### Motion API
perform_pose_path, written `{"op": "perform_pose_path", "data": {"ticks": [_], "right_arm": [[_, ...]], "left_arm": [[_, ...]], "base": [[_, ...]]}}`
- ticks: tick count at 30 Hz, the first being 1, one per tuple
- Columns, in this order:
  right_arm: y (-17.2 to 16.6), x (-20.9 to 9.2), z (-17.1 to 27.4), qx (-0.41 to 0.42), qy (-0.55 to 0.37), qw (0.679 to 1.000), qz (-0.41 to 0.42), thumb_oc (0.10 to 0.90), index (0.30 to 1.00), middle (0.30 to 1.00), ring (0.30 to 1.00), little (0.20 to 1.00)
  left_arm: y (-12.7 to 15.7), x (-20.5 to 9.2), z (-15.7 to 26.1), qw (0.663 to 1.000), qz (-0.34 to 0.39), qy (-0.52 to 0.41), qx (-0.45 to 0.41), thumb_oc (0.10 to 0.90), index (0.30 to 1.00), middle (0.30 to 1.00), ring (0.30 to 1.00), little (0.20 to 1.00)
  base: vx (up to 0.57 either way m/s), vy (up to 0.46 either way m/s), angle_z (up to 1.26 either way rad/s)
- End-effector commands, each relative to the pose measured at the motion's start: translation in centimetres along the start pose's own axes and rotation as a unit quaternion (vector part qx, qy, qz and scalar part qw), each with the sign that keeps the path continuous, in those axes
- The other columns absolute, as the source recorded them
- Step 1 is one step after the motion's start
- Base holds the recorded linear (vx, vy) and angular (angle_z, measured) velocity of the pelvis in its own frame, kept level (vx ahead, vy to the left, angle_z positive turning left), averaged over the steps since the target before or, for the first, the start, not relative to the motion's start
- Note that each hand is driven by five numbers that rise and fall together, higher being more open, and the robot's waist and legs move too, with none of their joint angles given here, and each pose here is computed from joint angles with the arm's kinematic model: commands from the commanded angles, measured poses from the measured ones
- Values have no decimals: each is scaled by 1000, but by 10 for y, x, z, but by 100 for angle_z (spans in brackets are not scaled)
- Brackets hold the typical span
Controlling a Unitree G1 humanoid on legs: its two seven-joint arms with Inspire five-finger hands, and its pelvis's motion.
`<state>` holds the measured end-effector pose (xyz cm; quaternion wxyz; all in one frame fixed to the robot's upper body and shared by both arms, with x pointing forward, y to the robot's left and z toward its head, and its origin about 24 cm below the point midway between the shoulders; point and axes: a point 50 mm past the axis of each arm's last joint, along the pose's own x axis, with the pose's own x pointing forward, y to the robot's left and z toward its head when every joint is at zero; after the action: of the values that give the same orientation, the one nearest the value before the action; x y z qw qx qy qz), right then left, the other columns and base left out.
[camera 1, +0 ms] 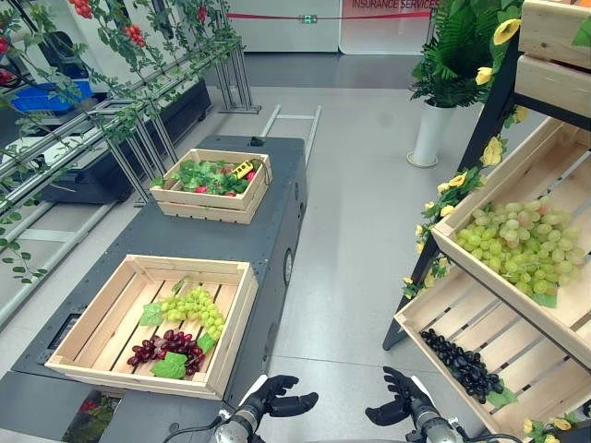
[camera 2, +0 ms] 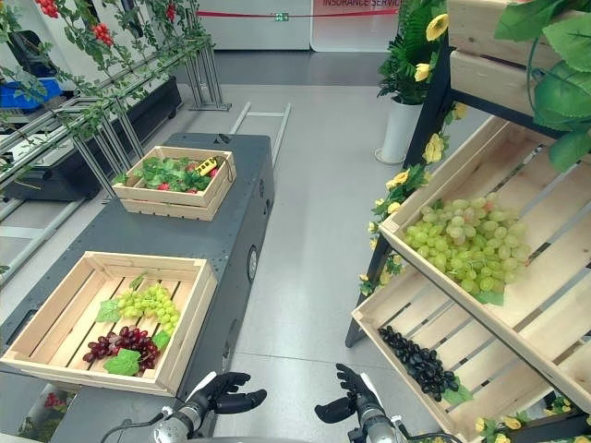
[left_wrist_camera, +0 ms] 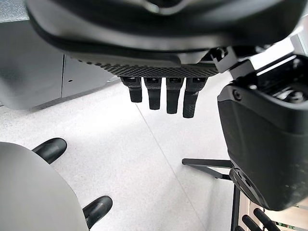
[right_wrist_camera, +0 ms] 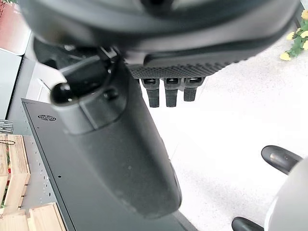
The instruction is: Pick up the fruits from the basket on one side to the basket on the other side
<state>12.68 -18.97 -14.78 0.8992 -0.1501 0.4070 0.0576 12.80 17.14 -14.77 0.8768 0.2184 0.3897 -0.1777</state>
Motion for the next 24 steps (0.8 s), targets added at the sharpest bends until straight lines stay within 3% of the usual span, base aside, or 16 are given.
{"op": "perform_pose_path", "data": {"ticks": [1, 17, 24], "right_arm": [[-1, 15, 40, 22, -65, 998, 1, 800, 900, 900, 900, 900], [0, 15, 42, 18, -72, 997, 9, 800, 900, 900, 900, 900], [-25, 17, 47, 44, -76, 994, -59, 800, 900, 900, 900, 900]], "left_arm": [[10, 14, 36, 997, 11, -63, 41, 800, 900, 900, 900, 900], [15, 12, 42, 991, 60, -98, 71, 800, 900, 900, 900, 900], [19, 19, 63, 986, 45, -124, 106, 800, 900, 900, 900, 900]], "base": [[-49, -52, 1], [-21, -32, 1], [-7, 214, 28]]}}
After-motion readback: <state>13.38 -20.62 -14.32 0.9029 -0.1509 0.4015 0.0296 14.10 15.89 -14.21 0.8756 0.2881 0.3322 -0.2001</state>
